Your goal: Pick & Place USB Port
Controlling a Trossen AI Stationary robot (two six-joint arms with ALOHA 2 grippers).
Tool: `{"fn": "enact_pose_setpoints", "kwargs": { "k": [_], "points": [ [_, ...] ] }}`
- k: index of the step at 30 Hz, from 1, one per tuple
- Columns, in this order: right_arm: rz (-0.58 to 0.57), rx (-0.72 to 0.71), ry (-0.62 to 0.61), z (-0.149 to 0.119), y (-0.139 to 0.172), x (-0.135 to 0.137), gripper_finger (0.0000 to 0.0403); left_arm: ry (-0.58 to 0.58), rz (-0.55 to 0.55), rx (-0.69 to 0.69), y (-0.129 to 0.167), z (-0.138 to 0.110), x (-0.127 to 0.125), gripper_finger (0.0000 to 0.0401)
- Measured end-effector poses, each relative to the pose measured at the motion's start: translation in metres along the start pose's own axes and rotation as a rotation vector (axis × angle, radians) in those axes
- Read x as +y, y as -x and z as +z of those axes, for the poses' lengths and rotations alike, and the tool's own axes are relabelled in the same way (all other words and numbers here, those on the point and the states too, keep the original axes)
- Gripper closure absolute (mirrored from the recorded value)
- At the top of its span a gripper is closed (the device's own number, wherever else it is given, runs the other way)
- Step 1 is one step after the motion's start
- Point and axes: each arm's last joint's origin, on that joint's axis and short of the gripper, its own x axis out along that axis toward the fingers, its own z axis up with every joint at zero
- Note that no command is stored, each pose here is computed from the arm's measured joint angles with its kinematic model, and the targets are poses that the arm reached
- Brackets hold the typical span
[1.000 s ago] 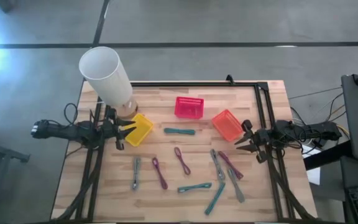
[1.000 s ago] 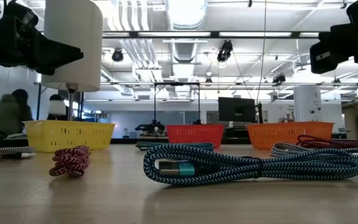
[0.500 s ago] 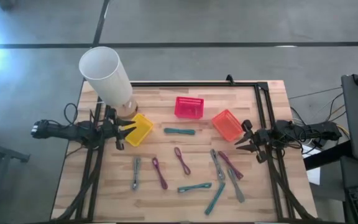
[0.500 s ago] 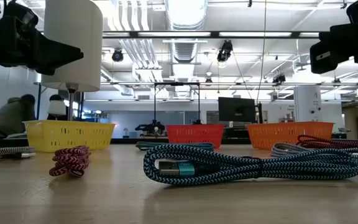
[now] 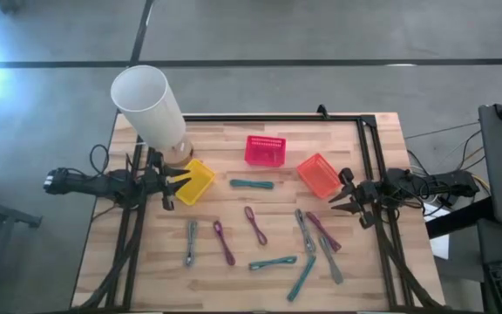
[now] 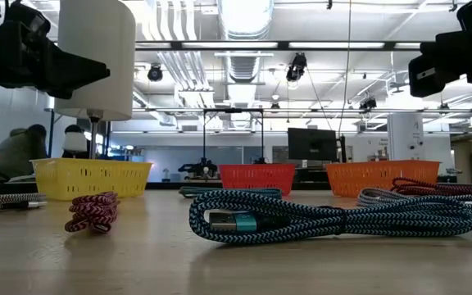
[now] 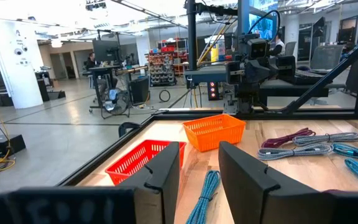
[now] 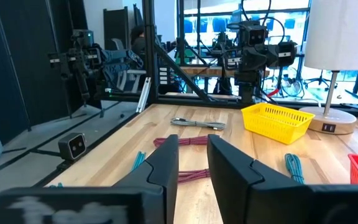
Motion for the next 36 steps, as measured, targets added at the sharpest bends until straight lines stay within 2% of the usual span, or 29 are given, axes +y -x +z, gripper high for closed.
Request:
{"fn": "enact_pose_setpoints", "kwargs": {
  "k": [7,22,36],
  "points": [
    [0.000,-0.001,-0.002,0.0002,0.0000,0.0000,0.0335,0.000,0.000,0.000,0.0000,0.0000,0.0000,0.0284],
    [0.000,0.000,0.000,0.0000,0.0000,0.0000,0.0316,0.000,0.000,0.000,0.0000,0.0000,0.0000,0.0284],
    [0.000,0.000,0.000,0.0001,0.0000,0.0000,0.0334,0.000,0.000,0.000,0.0000,0.0000,0.0000,0.0284]
  ]
}}
